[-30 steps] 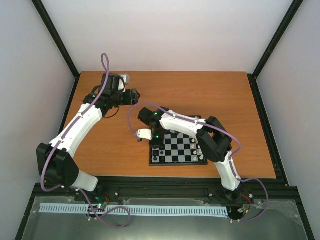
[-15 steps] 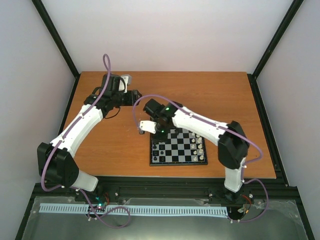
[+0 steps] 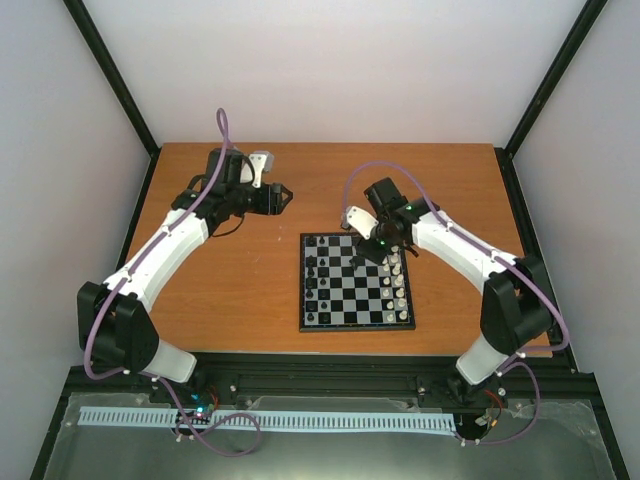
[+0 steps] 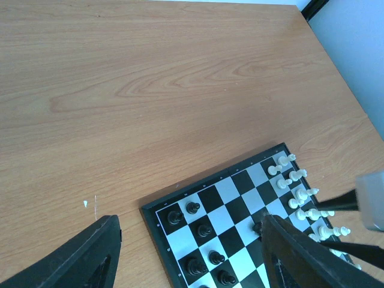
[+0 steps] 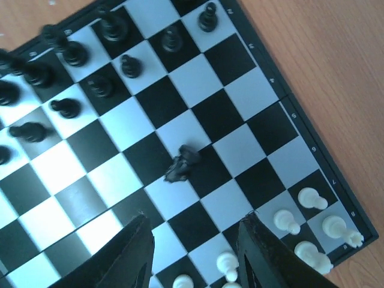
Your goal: Set up the chess pieces on the board
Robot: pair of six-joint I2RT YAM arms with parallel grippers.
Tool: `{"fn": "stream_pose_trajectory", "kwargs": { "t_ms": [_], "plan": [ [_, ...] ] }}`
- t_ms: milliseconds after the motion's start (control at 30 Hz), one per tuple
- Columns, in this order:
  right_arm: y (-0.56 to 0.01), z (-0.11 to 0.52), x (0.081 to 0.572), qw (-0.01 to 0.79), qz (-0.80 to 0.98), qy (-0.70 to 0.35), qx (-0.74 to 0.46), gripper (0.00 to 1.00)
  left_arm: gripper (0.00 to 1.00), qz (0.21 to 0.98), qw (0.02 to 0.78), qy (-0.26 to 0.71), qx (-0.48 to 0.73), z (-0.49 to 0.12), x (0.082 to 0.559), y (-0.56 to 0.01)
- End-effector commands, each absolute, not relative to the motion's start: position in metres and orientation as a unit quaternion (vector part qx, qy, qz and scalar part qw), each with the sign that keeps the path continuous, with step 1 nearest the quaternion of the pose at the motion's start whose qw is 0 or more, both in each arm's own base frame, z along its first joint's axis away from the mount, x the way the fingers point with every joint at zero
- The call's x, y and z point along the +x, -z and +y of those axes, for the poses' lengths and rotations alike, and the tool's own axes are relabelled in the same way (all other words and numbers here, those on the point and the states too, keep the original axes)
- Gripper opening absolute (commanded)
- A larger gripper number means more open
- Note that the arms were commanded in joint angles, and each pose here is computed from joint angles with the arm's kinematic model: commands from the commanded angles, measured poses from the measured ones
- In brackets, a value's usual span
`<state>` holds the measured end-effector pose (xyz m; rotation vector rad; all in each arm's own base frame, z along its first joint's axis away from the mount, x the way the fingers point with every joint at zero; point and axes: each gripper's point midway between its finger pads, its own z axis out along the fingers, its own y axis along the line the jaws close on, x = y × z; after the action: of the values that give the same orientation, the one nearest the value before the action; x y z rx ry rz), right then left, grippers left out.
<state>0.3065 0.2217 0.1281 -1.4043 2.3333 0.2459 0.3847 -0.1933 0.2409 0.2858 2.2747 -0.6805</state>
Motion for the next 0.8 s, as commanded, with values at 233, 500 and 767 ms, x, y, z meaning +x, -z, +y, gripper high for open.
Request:
{"fn": "stream_pose_trajectory", "kwargs": {
  "t_ms": [233, 500, 767],
  "plan": [
    [-0.075, 0.24, 0.348, 0.186, 0.864, -0.11, -0.455, 0.38, 0.67, 0.873, 0.395, 0.237, 0.159, -0.21, 0.379, -0.252],
    [-0.049, 0.244, 0.341, 0.15, 0.866, -0.125, -0.461, 0.34, 0.67, 0.873, 0.39, 0.245, 0.161, -0.214, 0.379, -0.252],
    [-0.038, 0.249, 0.322, 0.116, 0.85, -0.161, -0.488, 0.2, 0.67, 0.87, 0.388, 0.248, 0.177, -0.222, 0.373, -0.251]
  ]
}}
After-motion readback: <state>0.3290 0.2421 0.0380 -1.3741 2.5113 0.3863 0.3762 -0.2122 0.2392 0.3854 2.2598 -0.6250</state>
